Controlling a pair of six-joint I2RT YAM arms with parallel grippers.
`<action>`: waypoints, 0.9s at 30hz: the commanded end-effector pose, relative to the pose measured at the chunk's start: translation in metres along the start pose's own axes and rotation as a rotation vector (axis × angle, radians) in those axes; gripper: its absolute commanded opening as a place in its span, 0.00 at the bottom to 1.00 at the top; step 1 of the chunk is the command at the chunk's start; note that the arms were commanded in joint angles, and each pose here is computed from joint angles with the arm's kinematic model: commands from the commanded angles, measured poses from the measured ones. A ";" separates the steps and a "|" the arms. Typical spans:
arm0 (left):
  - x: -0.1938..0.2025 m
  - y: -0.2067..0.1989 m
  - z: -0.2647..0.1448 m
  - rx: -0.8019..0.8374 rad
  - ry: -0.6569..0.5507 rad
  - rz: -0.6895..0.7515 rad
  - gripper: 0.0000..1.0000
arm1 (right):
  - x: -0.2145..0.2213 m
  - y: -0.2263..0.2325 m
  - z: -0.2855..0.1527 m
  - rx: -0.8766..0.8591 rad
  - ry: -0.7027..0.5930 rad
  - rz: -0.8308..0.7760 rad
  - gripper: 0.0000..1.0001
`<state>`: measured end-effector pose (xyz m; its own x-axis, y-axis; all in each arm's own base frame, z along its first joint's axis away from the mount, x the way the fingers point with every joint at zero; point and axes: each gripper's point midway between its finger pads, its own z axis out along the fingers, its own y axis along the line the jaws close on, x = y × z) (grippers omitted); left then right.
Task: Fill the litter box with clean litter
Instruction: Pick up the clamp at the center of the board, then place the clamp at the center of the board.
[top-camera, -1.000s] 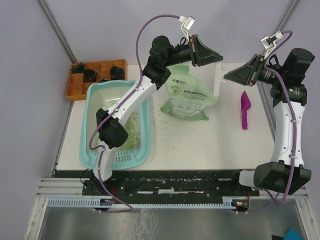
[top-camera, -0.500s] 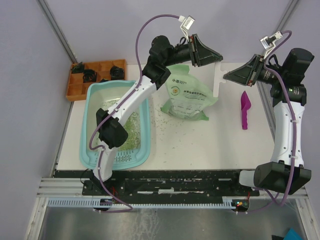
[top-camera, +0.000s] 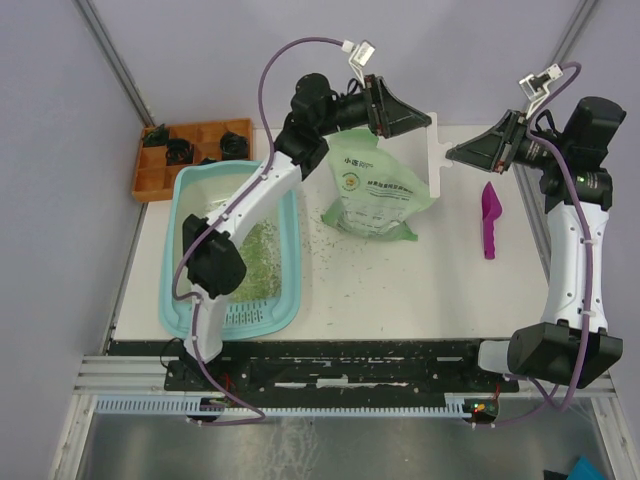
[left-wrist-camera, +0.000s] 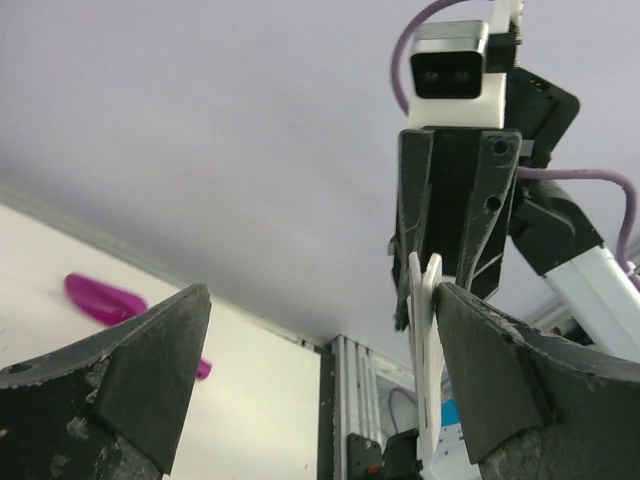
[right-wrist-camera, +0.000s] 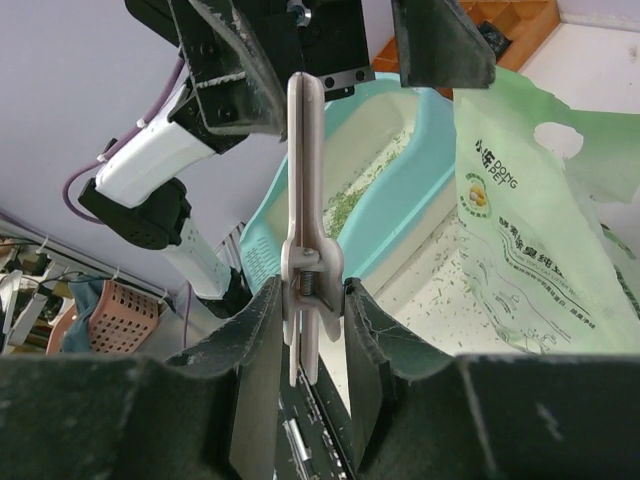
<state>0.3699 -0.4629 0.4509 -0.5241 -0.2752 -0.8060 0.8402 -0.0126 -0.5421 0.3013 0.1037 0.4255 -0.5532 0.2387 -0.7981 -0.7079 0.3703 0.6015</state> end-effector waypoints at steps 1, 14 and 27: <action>-0.054 -0.009 -0.040 -0.092 -0.089 0.181 0.99 | 0.001 0.008 0.000 -0.033 0.019 -0.031 0.18; -0.080 0.012 -0.079 -0.248 -0.042 0.358 1.00 | 0.049 -0.024 -0.006 0.202 0.282 -0.083 0.02; -0.075 0.025 -0.083 -0.299 0.012 0.404 0.97 | 0.033 -0.066 -0.023 0.531 0.305 -0.085 0.02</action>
<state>0.4197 -0.3674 0.4698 -0.2443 -0.2101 -0.9467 0.8875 0.3448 -0.3056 0.3046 0.0910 0.3516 -0.7052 -0.0466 -0.7074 -0.5590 0.6504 0.5144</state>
